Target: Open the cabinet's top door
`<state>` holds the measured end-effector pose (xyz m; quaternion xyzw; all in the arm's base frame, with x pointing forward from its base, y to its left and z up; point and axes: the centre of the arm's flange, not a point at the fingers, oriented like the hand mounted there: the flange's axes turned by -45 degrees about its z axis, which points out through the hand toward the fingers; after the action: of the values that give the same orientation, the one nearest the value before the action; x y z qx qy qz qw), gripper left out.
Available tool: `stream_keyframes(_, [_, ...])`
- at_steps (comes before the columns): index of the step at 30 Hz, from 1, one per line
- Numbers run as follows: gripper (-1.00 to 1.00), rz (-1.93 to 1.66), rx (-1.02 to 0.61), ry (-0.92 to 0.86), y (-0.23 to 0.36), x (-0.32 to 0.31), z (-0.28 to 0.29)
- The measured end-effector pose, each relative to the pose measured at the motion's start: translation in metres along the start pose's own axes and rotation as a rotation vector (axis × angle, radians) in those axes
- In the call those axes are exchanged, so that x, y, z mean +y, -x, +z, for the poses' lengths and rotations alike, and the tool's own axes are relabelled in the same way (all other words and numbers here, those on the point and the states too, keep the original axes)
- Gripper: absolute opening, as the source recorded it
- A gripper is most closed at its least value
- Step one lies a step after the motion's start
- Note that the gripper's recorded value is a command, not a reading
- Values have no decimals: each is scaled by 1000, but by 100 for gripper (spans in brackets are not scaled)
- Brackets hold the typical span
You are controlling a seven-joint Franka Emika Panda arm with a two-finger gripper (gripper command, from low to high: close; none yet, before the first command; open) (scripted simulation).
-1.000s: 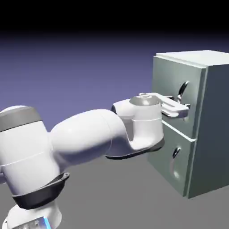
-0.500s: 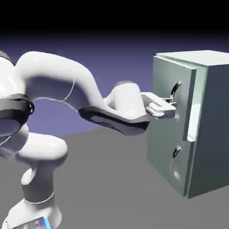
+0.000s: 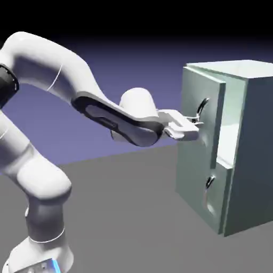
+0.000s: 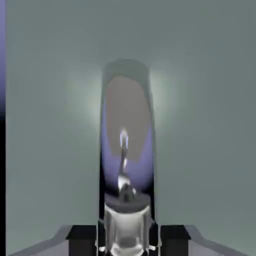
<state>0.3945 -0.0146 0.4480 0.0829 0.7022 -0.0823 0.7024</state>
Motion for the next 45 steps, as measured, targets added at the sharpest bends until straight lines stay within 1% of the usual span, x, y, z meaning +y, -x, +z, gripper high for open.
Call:
stream_keyframes(14, [-100,-1,1,-274,0,49,-64])
stream_keyframes(26, [-100,-1,0,-532,0,109,-111])
stream_keyframes(31, [-100,-1,0,-554,0,115,-115])
stream_keyframes(45, [-100,-1,0,-919,0,217,-149])
